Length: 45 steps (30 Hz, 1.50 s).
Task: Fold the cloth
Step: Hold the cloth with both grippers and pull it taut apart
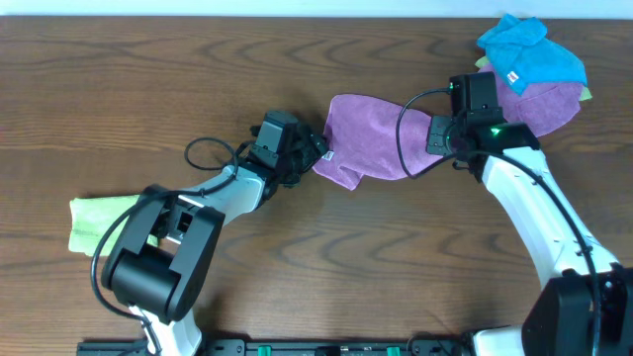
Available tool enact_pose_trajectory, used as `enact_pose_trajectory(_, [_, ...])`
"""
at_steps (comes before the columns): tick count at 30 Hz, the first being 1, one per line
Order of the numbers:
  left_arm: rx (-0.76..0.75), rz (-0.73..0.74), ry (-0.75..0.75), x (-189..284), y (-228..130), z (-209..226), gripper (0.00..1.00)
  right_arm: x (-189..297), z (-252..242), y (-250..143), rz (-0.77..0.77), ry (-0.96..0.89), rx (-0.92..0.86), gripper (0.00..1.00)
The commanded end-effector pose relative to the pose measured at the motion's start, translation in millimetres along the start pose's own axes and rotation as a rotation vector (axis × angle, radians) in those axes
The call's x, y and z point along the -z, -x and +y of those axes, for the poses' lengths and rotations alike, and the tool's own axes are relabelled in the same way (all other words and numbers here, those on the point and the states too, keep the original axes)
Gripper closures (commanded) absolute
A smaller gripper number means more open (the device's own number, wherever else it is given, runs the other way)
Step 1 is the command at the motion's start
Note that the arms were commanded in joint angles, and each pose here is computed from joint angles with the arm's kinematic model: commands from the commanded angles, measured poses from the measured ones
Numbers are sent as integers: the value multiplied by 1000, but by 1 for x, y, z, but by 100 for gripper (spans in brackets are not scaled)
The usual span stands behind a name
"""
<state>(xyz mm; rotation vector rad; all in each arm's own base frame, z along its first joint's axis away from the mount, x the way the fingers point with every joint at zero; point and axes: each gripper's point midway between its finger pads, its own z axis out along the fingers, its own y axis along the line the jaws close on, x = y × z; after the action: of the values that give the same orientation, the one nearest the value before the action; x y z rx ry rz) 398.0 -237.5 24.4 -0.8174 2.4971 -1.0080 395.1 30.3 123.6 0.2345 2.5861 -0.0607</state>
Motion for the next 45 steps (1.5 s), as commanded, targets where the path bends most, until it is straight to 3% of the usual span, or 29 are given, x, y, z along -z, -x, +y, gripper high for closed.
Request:
enact_pose_trajectory(1, [72, 78, 73, -17, -21, 31, 18, 4, -1, 3, -10, 2, 3, 99])
enact_pose_trajectory(13, [58, 105, 152, -20, -43, 45, 37, 3, 0, 3, -9, 7, 2, 99])
enact_pose_trajectory(20, [51, 93, 200, -18, -45, 55, 43, 4, 1, 3, -7, 13, 2, 99])
enact_pose_trajectory(25, [34, 90, 226, -17, -45, 61, 70, 4, 1, 2, -5, 17, -5, 99])
enact_pose_trajectory(26, [34, 87, 237, -17, -46, 63, 80, 4, 2, 2, -4, 20, -5, 99])
enact_pose_trajectory(29, [36, 85, 257, -16, -46, 67, 90, 4, 3, 2, -3, 23, -5, 99])
enact_pose_trajectory(34, [29, 84, 259, -16, -46, 68, 85, 4, 3, 2, -2, 27, -5, 99])
enact_pose_trajectory(39, [28, 81, 260, -16, -45, 68, 61, 4, 5, 1, 1, 38, -5, 99])
enact_pose_trajectory(45, [8, 68, 267, -16, -46, 68, 61, 4, 6, 1, 2, 41, -5, 99])
